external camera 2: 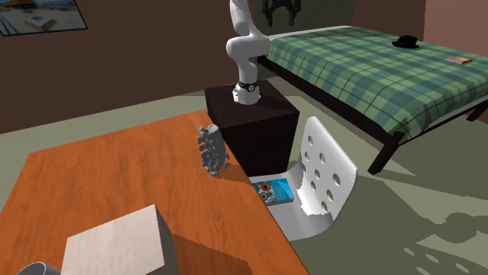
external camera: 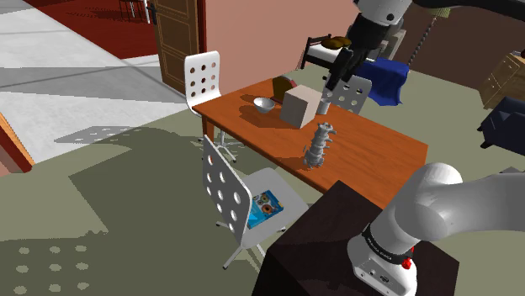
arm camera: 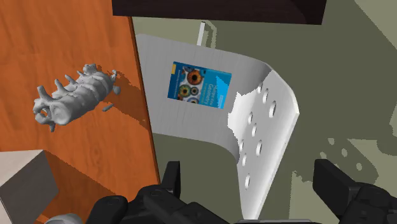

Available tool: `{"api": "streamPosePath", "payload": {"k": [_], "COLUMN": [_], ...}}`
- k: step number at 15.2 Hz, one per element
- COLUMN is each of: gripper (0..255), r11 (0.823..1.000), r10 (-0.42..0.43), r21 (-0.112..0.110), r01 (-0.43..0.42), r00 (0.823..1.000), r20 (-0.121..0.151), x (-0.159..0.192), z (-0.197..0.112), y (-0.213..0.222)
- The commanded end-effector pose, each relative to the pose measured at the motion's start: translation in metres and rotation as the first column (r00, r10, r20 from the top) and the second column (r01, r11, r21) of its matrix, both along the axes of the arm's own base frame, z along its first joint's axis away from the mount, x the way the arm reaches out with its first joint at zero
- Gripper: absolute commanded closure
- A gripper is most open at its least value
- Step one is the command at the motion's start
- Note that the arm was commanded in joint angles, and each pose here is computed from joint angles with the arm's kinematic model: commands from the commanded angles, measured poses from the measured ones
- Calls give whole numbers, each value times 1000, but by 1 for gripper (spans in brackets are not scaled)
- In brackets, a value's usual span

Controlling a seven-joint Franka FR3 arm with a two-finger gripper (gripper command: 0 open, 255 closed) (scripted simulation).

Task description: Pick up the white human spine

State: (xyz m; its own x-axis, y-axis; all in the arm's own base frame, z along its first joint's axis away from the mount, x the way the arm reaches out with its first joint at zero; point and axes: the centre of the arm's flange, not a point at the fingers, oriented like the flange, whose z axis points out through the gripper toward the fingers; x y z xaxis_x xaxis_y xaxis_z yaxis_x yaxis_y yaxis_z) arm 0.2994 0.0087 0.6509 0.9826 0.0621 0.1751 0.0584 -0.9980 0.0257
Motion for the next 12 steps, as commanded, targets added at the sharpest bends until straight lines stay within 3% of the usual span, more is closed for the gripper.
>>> {"api": "streamPosePath", "payload": {"k": [1,12], "gripper": [0,0], "r11": [1000,998], "r10": [0,56], "r21": [0,30], "r01": [0,-56], "r00": [1000,998], "r20": [0,-9], "x": [0,15], "z": [0,-91], "y": [0,-118]}}
